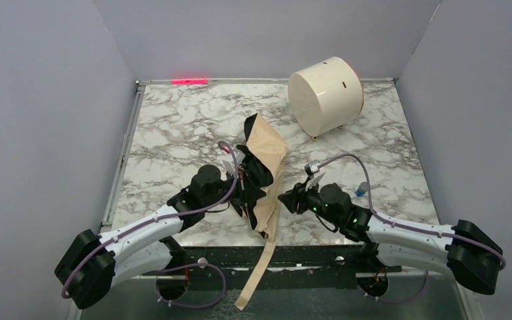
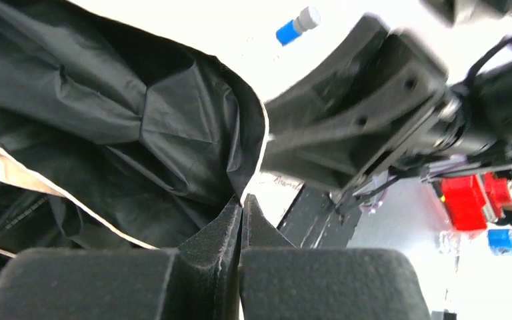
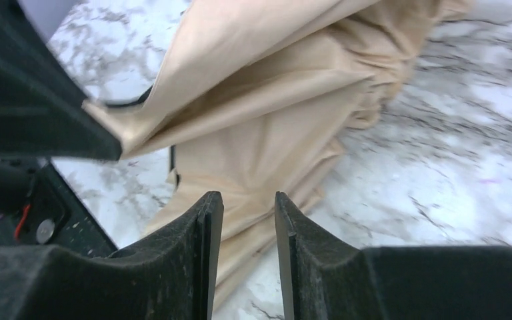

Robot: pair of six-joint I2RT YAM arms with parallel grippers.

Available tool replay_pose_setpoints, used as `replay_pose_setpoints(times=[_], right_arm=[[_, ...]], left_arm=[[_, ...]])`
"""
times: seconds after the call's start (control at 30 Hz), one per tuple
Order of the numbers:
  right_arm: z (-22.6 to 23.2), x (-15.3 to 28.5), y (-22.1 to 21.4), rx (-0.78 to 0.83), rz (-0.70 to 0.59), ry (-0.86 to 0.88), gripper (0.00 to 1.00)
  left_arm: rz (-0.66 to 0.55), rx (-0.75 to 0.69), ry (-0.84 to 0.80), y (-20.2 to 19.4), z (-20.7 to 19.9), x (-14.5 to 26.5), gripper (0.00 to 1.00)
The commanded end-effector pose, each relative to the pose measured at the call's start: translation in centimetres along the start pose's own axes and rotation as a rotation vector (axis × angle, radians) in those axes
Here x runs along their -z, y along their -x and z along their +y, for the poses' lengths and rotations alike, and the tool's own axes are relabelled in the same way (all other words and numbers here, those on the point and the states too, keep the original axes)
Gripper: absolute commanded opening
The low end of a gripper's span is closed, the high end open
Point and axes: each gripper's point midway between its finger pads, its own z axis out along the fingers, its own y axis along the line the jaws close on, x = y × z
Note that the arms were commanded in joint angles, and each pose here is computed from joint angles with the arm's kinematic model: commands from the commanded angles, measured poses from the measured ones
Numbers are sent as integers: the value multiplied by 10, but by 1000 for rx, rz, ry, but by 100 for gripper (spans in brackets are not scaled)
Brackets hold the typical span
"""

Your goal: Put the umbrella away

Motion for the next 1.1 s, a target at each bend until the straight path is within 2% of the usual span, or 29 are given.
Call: replay_pose_setpoints(times=[0.0, 0.2, 0.5, 0.63, 0.77, 0.97, 1.07], right_arm=[[-31, 13, 10, -36, -17, -206, 38], [-12, 4, 40, -9, -24, -178, 38], [11, -22, 53, -7, -26, -100, 38], [22, -32, 51, -8, 7, -56, 36], [30, -39, 44, -7, 27, -6, 31], [40, -49, 17, 21, 117, 78, 31], [42, -56, 1, 40, 168, 108, 31]], left_arm=[[-3, -69, -24, -22, 0, 0, 0], [15, -87, 6, -57, 17, 4, 0], [82, -73, 68, -90, 40, 6, 12], [107, -75, 93, -100, 48, 7, 17], [139, -80, 104, -110, 53, 7, 27], [166, -91, 110, -117, 54, 6, 38], [177, -92, 115, -120, 55, 5, 40]])
